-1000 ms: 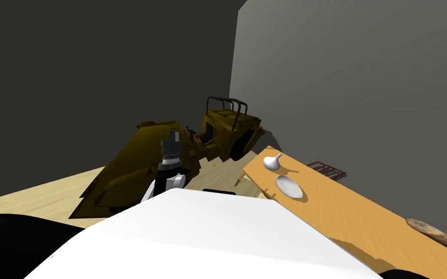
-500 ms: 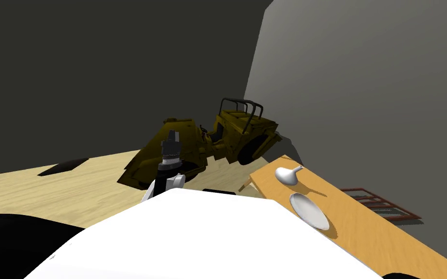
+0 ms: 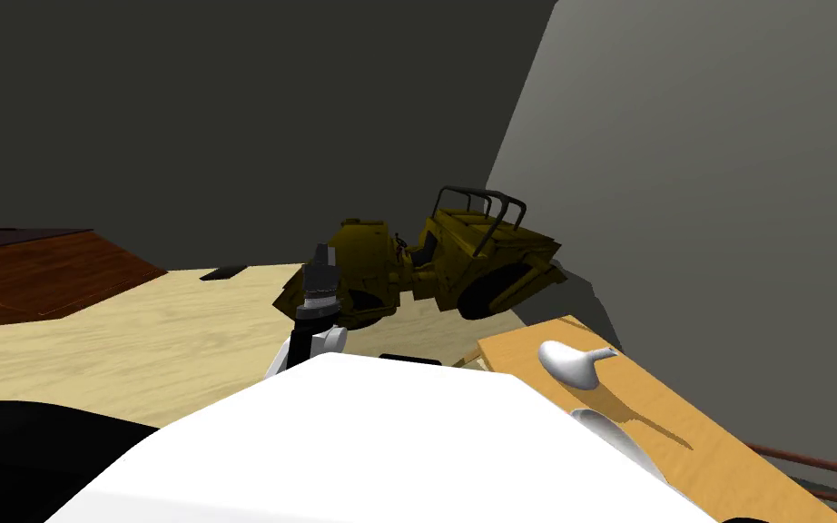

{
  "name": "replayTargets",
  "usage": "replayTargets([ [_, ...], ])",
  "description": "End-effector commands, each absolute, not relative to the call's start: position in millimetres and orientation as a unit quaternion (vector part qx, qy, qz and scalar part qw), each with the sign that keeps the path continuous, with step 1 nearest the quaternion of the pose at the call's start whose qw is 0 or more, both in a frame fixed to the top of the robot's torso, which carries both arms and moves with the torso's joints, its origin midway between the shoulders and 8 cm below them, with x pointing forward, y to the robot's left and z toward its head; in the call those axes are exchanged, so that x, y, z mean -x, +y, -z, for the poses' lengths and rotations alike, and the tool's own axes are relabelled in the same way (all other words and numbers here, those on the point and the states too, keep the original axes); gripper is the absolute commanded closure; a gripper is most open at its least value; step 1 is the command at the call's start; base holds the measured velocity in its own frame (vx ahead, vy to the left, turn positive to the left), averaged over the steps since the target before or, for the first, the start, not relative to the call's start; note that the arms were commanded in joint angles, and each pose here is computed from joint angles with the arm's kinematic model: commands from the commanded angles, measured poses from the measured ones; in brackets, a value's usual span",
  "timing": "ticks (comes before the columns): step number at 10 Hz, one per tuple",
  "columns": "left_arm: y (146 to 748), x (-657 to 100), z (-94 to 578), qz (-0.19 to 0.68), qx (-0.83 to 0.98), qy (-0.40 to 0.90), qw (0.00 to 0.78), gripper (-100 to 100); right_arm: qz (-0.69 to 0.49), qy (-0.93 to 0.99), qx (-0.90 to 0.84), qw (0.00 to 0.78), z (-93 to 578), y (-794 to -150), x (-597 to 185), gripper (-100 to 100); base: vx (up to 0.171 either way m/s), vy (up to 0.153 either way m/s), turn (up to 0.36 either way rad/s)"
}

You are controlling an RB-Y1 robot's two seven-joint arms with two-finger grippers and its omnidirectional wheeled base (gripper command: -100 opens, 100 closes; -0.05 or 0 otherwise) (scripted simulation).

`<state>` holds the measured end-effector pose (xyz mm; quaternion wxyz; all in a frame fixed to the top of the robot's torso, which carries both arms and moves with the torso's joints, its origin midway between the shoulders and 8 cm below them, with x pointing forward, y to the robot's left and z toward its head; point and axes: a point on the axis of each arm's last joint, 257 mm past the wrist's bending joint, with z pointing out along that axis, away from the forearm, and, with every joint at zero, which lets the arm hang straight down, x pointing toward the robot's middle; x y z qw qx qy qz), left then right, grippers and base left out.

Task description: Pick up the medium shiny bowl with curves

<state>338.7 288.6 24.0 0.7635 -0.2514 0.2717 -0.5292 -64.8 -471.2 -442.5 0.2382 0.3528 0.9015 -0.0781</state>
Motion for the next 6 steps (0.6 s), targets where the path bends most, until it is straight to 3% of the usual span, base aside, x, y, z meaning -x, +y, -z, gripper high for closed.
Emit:
replayTargets([
  [1, 289, -339, -24, 0.529, 0.251, 0.272, 0.763, 0, 0.085, 0.904, -0.350, 0.230, 444, -476, 74, -100, -0.017, -0.079, 0.375],
  [6, 289, -339, -24, 0.529, 0.251, 0.272, 0.763, 0, 0.116, 0.914, -0.342, 0.185, 446, -487, 127, -100, -0.040, -0.077, 0.397],
])
